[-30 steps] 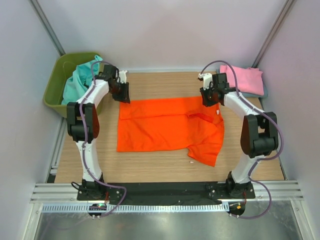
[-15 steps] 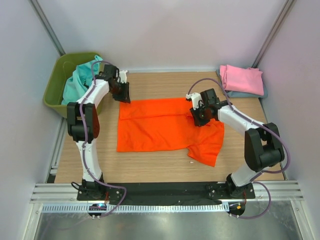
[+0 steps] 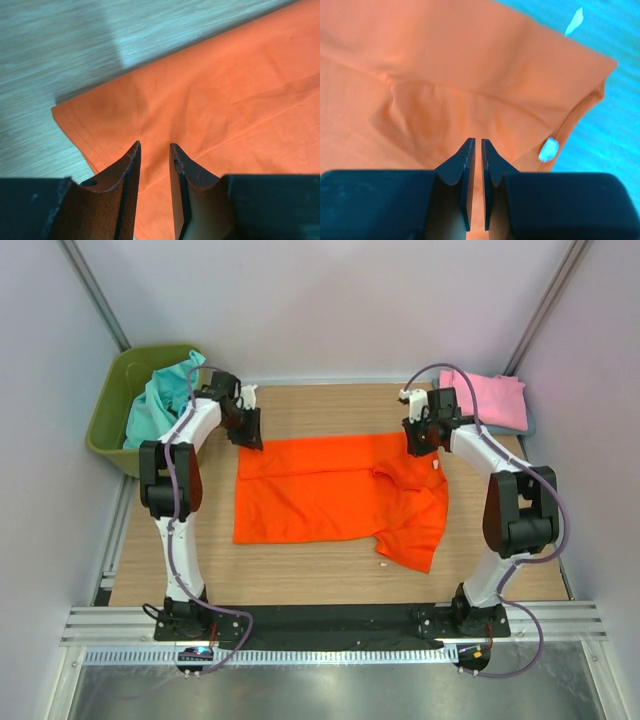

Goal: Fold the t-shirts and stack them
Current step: Fold the tshirt

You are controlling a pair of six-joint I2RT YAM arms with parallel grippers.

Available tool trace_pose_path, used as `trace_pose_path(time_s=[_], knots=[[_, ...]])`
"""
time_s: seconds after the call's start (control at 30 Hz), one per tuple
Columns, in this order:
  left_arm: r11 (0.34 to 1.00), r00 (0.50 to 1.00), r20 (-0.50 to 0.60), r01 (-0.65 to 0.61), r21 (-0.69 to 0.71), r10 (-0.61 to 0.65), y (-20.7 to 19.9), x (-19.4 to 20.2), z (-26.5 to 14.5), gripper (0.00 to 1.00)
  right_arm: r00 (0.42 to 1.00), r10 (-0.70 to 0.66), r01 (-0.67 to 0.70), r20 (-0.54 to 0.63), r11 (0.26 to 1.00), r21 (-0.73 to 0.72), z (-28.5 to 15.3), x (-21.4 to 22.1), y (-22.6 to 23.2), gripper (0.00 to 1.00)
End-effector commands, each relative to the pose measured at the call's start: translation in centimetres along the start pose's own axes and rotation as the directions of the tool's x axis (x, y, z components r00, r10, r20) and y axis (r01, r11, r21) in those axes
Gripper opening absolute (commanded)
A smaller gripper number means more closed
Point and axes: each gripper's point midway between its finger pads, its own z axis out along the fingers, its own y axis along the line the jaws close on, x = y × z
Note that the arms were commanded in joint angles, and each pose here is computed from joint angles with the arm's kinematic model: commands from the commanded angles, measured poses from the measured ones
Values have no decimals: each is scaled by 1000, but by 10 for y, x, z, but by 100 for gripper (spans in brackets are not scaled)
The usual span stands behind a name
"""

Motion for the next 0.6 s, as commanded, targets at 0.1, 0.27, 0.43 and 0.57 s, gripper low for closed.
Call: trace_pose_path(time_s=[0.1,0.27,0.43,0.57], knots=[[999,997,-63,38,13,-37,2,12,12,30,1000,-8,8,23,1000,6,37,-19,-10,16],[999,995,-90,43,-31,-46,13,11,21,30,1000,10,-10,-14,1000,-1,58,-10,-15,16],[998,994,-94,44,-50,-49,22,4,32,30,999,30,-29,-34,999,25,73,-3,-25,17],[996,995,-86,34,-78,-41,31,-4,42,31,999,49,-48,-18,997,60,85,-13,-45,18]])
